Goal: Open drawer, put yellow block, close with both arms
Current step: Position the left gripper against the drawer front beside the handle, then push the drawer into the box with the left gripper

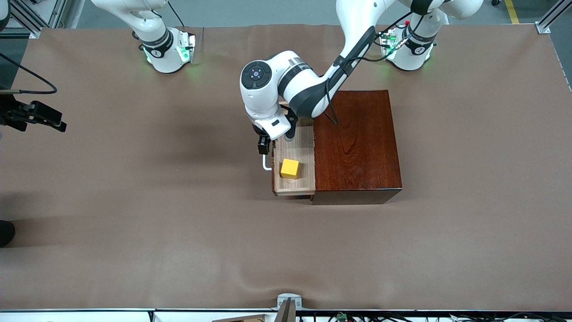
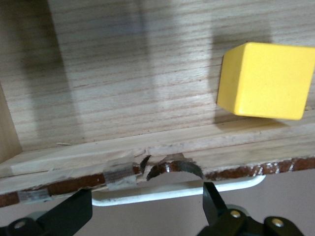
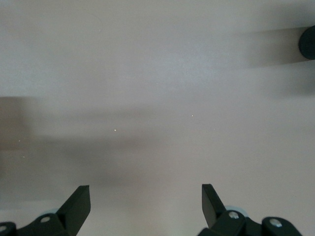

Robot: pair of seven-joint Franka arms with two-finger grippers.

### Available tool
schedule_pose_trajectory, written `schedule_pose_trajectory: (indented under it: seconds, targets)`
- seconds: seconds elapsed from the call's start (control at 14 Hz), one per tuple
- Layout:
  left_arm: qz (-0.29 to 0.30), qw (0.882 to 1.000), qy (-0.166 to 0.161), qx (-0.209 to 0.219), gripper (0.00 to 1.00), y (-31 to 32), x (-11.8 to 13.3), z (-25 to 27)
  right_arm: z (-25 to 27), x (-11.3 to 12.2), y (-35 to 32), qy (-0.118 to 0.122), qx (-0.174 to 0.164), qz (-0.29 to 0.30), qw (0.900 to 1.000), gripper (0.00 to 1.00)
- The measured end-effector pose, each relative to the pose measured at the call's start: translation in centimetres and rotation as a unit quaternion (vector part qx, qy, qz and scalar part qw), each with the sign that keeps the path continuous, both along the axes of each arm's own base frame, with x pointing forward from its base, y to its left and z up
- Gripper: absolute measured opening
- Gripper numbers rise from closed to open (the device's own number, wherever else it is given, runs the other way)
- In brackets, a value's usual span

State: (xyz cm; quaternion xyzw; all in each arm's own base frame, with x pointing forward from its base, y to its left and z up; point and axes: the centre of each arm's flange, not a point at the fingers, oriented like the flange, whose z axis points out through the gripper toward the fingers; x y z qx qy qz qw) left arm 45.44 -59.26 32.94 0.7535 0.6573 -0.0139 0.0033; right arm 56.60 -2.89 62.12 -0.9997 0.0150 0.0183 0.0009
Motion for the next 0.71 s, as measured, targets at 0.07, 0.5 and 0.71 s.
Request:
schedule_pose_trajectory:
  seconds: [0.07, 0.5, 0.71]
  targets:
    - [0.003, 1.0, 0.002, -0.001, 1.0, 0.1, 0.2, 0.0, 0.0, 0.0, 0.0, 0.0, 0.0, 0.0, 1.0, 1.0]
    - [0.012, 0.999, 0.024, 0.025, 1.0, 1.2, 0.5, -0.5, 0.0, 0.0, 0.1, 0.0, 0.0, 0.001, 1.0, 1.0]
    - [0.014, 0.998, 0.038, 0.044, 1.0, 2.1, 0.7, -0.7, 0.0, 0.0, 0.1, 0.0, 0.0, 0.001, 1.0, 1.0]
